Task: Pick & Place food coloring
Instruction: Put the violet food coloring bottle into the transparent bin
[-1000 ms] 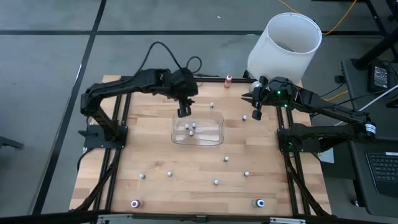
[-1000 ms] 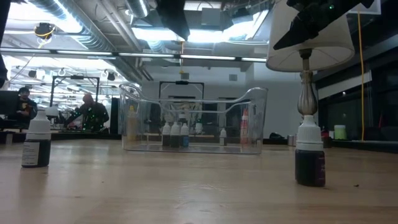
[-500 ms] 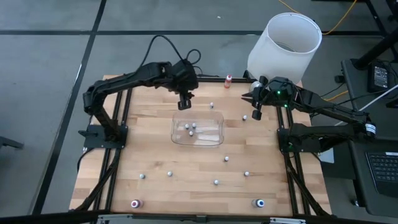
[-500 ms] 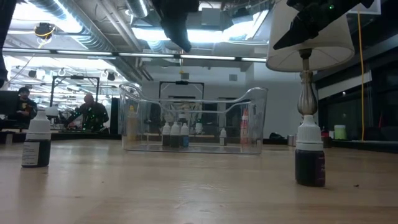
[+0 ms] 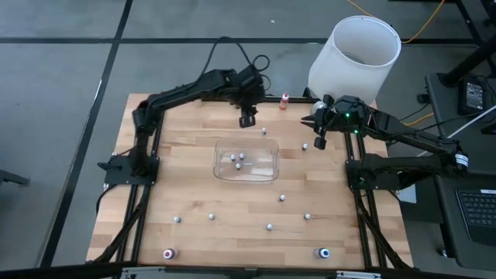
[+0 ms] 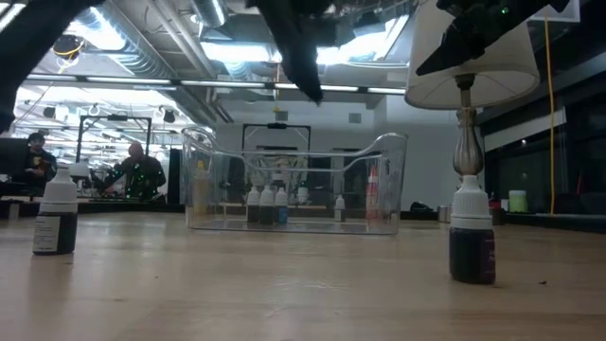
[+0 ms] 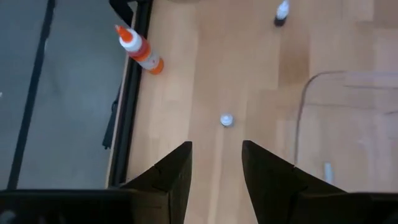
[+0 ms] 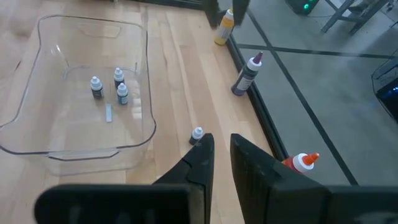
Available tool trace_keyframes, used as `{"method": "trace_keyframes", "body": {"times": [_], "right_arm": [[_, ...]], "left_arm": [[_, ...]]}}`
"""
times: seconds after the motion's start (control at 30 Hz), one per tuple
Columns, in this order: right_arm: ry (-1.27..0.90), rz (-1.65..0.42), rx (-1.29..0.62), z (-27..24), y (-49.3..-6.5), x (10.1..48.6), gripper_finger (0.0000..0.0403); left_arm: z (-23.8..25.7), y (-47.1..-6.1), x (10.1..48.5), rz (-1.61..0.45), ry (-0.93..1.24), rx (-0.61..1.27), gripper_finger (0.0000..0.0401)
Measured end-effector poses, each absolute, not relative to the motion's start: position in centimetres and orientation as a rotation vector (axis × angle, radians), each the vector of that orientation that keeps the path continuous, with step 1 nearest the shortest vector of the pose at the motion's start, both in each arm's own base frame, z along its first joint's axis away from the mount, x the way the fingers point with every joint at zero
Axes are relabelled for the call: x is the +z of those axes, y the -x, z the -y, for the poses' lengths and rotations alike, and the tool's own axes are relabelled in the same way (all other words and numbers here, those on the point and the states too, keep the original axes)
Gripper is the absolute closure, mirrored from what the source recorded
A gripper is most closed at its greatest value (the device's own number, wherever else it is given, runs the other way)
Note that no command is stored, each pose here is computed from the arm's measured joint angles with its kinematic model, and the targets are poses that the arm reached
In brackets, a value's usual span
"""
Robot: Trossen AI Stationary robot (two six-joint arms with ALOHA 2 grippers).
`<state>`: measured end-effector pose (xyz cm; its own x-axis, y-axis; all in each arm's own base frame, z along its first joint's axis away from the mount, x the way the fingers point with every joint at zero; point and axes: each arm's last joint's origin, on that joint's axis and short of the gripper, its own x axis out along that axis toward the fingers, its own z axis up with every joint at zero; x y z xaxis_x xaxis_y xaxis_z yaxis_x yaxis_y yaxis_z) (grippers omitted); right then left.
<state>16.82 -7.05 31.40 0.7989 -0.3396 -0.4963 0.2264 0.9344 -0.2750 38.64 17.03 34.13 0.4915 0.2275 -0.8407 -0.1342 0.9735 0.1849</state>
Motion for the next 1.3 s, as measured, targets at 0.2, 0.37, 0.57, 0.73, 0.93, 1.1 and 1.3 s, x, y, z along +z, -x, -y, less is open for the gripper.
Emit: {"method": "trace_keyframes", "body": {"times": [0.2, 0.37, 0.57, 0.73, 0.93, 1.1, 1.3], "right_arm": [[0.207, -0.570, -0.306, 7.0, -16.8, 31.4, 0.0345], [0.207, -0.570, -0.306, 7.0, -16.8, 31.4, 0.0345], [0.206, -0.571, -0.306, 7.0, -16.8, 31.4, 0.0345], [0.207, -0.571, -0.306, 7.0, -16.8, 31.4, 0.0345], [0.207, -0.572, -0.306, 7.0, -16.8, 31.4, 0.0345], [0.209, -0.572, -0.305, 7.0, -16.8, 31.4, 0.0345], [0.210, -0.572, -0.305, 7.0, -16.8, 31.4, 0.0345]], "left_arm": [[-18.7, -40.8, 30.8, -1.093, -0.078, 0.207, 0.0265], [-19.2, -41.9, 28.2, -1.146, -0.066, 0.185, 0.0265], [-19.5, -42.9, 25.6, -1.189, -0.038, 0.137, 0.0265], [-19.7, -43.6, 23.2, -1.231, -0.020, 0.116, 0.0265], [-19.8, -44.2, 21.4, -1.246, 0.008, 0.081, 0.0265], [-19.7, -44.6, 20.9, -1.209, 0.001, 0.075, 0.0265], [-19.6, -44.8, 19.9, -1.192, -0.007, 0.074, 0.0265]]}}
